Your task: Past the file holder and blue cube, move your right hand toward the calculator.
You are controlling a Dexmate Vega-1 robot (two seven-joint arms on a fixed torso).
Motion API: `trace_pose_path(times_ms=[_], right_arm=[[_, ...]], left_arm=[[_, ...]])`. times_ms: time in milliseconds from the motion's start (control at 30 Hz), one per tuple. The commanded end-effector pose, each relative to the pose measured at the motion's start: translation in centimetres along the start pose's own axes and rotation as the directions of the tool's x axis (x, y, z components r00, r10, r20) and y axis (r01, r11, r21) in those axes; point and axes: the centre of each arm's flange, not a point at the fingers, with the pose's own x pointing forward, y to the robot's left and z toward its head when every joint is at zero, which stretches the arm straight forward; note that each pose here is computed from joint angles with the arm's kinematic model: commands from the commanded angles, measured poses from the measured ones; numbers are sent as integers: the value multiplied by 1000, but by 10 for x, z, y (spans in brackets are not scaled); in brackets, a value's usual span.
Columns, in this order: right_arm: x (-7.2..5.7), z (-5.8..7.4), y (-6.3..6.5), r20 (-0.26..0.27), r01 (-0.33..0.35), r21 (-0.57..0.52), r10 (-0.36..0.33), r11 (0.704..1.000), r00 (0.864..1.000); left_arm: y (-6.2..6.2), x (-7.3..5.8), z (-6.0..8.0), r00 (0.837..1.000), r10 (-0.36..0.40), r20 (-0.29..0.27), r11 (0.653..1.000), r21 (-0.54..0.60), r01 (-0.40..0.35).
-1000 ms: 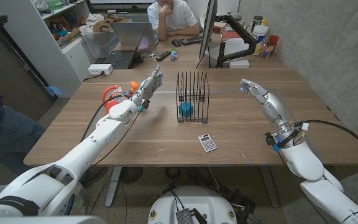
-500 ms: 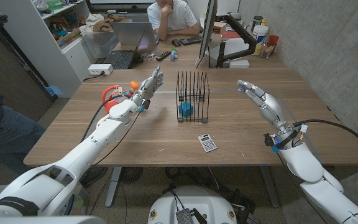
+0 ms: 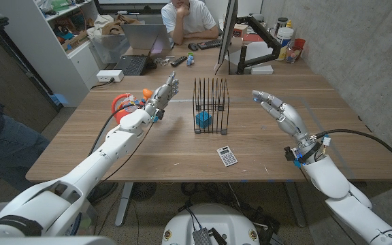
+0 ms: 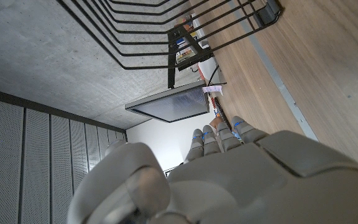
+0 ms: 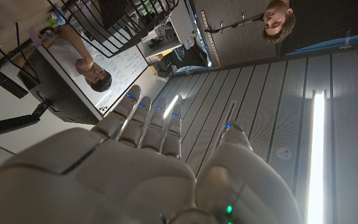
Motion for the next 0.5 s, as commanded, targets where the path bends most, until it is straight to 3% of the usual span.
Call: trace_pose_path(times_ms=[33, 500], right_arm=[[9, 1, 8, 31, -39, -51, 41, 998, 999], [3, 7, 10, 56, -30, -123, 37, 992, 998]], left_arm=[[3, 0, 1, 1000, 0, -2, 1000, 4, 0], [6, 1, 2, 1000, 1, -8, 1000, 10, -1]])
